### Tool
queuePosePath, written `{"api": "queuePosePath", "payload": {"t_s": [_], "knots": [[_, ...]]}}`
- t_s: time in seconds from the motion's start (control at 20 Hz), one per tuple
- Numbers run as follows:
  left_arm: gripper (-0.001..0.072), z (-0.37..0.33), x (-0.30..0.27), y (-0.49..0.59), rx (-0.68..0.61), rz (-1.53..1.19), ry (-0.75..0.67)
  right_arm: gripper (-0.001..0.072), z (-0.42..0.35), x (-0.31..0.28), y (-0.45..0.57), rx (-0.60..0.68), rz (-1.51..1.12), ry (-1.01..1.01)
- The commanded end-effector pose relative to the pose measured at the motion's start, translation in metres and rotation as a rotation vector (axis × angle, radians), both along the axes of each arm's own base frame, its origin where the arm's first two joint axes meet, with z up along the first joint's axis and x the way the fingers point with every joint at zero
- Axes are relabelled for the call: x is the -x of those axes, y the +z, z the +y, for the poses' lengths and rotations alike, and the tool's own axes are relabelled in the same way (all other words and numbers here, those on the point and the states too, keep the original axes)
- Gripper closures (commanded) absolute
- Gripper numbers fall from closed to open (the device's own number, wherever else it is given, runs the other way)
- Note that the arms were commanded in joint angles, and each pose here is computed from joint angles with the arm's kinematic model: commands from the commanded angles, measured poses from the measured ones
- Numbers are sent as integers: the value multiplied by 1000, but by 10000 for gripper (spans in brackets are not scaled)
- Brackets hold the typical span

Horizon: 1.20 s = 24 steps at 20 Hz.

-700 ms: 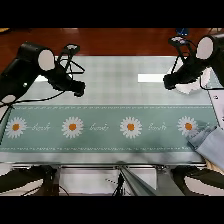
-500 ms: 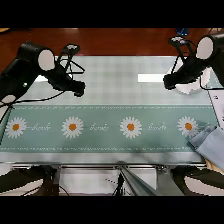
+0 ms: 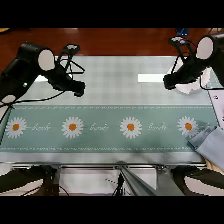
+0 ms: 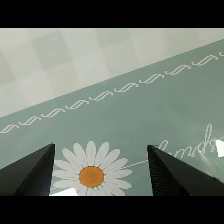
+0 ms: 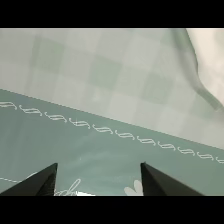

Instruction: Fold the shirts.

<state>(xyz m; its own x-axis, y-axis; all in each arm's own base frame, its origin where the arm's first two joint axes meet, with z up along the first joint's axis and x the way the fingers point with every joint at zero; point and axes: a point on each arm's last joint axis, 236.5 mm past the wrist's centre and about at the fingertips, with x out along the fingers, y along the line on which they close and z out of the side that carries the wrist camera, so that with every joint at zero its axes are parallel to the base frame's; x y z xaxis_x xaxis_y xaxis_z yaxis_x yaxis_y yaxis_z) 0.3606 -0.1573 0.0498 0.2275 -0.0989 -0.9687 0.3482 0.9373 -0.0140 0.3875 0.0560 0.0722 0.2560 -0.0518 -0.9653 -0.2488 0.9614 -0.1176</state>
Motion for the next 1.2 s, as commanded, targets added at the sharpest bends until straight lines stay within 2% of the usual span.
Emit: {"api": "queuePosePath", "payload": {"t_s": [0.0, 0.45, 0.7, 0.8, 0.9, 1.15], "knots": [[-13, 0, 0, 0, 0, -1, 0, 115, 0, 0, 0, 0, 2, 0], [-13, -1, -2, -12, -12, 27, 0, 116, 2, -22, 6, -3, -95, 10], [-13, 6, -5, -26, -44, 55, 7, 117, -62, -93, 59, 200, -471, -116], [-13, 7, -2, -29, -56, 72, -11, 117, -87, -115, 79, 160, -609, -213], [-13, 8, -2, -29, -76, 64, -113, 117, -121, -127, 89, 88, -698, -363], [-13, 14, -16, -26, -113, 3, -137, 116, -208, -124, 36, 47, -611, -596]]}}
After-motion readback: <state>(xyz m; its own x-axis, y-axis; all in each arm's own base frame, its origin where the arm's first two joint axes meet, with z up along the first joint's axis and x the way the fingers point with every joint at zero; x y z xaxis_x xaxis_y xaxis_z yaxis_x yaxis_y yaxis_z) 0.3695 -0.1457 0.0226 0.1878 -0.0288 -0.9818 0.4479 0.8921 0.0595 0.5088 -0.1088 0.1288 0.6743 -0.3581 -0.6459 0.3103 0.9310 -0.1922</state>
